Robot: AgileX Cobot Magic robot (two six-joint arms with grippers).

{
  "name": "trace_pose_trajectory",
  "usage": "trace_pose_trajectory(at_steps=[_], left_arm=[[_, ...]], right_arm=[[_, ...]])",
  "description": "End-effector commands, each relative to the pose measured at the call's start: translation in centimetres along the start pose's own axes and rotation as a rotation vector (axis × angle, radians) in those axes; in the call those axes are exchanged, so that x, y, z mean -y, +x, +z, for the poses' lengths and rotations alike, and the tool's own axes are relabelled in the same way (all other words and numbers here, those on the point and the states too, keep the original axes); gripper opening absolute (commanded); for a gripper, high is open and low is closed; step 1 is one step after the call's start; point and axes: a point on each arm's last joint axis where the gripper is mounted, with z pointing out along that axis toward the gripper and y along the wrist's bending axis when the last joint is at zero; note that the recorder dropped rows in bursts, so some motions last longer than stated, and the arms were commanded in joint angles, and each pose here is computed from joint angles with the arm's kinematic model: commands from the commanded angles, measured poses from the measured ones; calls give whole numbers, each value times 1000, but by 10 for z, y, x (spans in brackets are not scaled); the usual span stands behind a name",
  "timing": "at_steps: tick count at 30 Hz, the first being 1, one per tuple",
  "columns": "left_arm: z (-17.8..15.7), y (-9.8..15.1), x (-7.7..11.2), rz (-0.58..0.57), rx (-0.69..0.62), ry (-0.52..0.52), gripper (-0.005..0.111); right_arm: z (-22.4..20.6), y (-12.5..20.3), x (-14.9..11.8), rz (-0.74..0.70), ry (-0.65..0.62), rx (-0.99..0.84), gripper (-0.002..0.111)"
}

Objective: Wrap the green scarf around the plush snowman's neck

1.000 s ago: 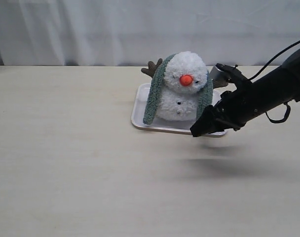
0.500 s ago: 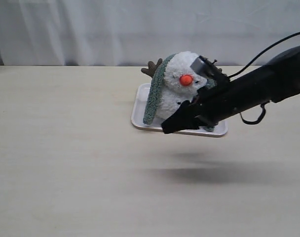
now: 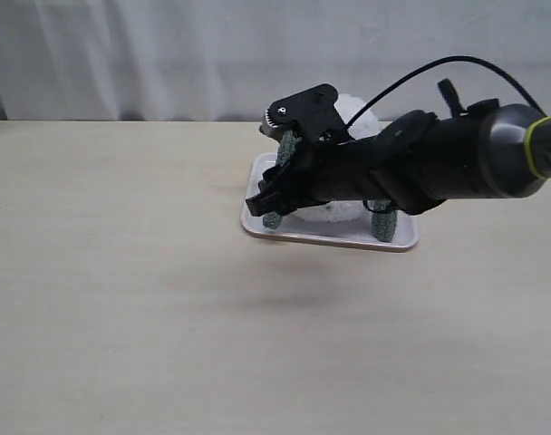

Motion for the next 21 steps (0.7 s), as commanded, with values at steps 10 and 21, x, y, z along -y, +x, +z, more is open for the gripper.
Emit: trace_pose_trajectory(at_steps=[10,21], left_arm=[[0,0,0,-9,11,-4,0],[0,0,0,-9,11,-4,0]], right_arm=[[-4,-14,-7,218,209,102,57],[30,-14,-4,249,234,86,57]])
